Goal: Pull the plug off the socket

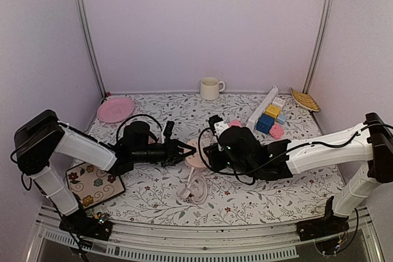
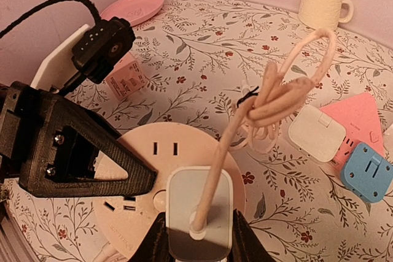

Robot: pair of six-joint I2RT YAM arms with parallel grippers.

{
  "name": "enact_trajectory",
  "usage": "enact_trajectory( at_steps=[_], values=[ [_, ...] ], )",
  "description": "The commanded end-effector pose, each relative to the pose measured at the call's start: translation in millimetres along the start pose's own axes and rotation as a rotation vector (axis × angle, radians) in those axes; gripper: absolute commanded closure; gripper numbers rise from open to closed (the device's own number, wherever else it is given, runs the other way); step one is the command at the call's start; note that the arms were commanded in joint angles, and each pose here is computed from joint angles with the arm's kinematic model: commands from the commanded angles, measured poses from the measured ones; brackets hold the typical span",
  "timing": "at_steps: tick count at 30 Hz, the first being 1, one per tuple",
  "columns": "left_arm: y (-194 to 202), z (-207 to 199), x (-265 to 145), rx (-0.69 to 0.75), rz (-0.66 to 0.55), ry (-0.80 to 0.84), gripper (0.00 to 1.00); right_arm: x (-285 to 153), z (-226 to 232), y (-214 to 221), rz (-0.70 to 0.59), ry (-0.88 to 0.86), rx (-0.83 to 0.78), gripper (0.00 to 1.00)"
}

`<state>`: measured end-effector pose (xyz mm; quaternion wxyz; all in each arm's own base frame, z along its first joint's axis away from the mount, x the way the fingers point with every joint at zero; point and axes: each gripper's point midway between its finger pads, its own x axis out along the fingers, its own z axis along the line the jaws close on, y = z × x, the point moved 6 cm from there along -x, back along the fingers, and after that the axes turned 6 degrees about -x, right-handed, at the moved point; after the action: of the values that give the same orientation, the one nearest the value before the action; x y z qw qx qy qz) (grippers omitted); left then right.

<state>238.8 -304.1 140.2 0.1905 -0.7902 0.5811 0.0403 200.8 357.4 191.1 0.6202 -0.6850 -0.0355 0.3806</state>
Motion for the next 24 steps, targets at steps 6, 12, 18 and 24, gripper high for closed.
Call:
enact_trajectory(
  at_steps=[6, 12, 18, 24],
  values=[
    [12.3, 53.0, -4.8, -0.046, -0.040, -0.240, 1.00, -45.6, 16.6, -72.2, -0.311, -0.128, 0.075, 0.98],
    [14.2, 68.3, -4.6, -0.042, -0.045, -0.302, 1.00, -58.6, 17.6, -81.2, -0.359, -0.156, 0.057, 0.98],
    [14.6, 72.0, -4.4, -0.036, -0.049, -0.321, 1.00, -62.9, 32.2, -82.8, -0.380, -0.210, 0.003, 0.97],
    [11.7, 69.7, -6.7, -0.011, -0.065, -0.342, 1.00, -61.5, 69.7, -69.4, -0.375, -0.171, -0.167, 0.97]
  ],
)
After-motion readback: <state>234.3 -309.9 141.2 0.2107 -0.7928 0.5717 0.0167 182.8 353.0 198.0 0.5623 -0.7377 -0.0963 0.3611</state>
